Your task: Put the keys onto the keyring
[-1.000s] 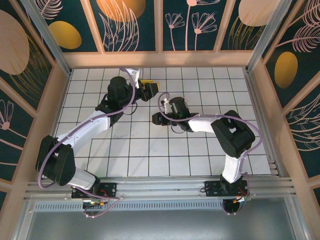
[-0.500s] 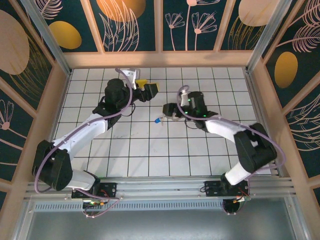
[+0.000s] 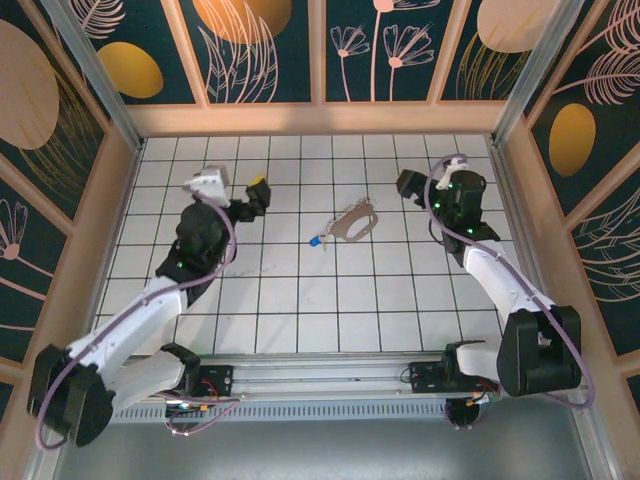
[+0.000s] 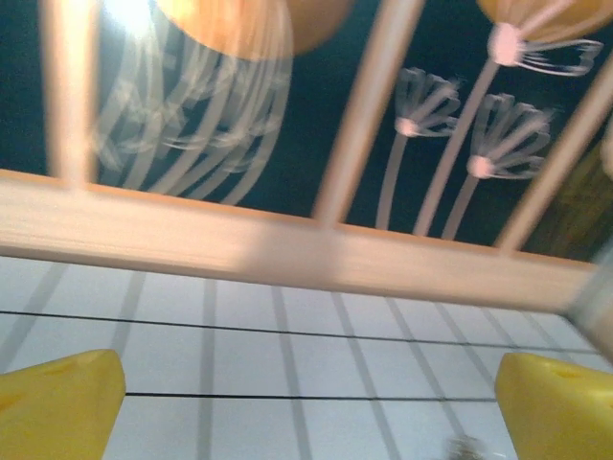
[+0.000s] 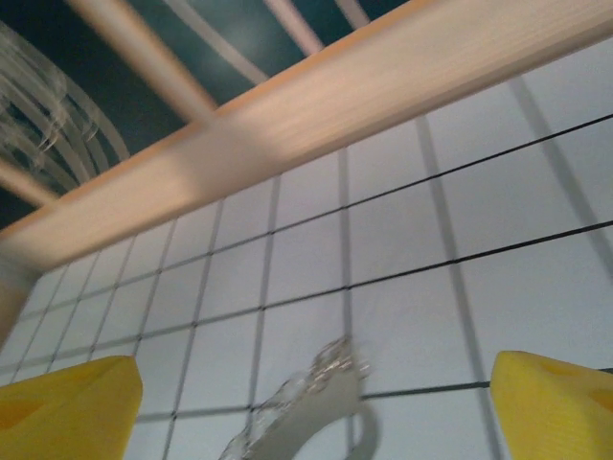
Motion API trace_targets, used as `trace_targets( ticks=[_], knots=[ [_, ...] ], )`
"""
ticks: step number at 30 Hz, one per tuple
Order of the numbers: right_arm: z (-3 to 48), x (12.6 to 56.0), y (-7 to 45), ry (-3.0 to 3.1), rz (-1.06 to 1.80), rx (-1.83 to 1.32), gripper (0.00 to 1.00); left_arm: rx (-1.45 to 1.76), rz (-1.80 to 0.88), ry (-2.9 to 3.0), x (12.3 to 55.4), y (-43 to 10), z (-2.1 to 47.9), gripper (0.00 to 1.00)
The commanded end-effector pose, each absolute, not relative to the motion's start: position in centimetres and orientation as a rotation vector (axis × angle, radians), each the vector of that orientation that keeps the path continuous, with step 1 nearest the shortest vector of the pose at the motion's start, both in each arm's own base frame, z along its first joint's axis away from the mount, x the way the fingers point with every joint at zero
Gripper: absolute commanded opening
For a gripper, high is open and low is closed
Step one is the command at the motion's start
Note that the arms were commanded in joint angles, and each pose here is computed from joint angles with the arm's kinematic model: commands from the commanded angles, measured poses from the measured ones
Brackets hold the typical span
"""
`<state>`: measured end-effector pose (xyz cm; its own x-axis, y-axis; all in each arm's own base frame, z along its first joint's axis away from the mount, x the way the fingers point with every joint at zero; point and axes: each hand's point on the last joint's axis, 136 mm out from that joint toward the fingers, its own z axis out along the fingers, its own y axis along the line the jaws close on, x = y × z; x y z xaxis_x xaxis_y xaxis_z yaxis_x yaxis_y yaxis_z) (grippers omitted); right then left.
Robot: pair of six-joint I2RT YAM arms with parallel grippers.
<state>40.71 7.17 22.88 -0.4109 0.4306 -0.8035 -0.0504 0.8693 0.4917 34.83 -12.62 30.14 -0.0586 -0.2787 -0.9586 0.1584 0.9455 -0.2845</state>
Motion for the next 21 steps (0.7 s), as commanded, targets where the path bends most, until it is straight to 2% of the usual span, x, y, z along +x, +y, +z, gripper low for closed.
trace_targets(
  ticks=[1, 5, 8, 21],
  knots=[
    [23.4, 40.6, 2.8, 1.839, 0.401, 0.441, 0.99, -0.241, -0.077, 1.458, 33.4, -6.6, 32.0, 0.99],
    [22.4, 40.4, -0.8, 1.748, 0.254, 0.542, 0.99, -0.339, 0.03, 1.448, 32.3, -2.2, 29.5, 0.99],
    [21.1, 40.4, -1.6, 1.763, 0.168, 0.508, 0.99, -0.355, 0.113, 1.469, 32.0, 0.0, 26.8, 0.99],
    [17.0, 39.3, -2.8, 1.731, 0.001, 0.392, 0.99, -0.317, 0.214, 1.504, 33.5, 1.6, 19.9, 0.99]
  ],
)
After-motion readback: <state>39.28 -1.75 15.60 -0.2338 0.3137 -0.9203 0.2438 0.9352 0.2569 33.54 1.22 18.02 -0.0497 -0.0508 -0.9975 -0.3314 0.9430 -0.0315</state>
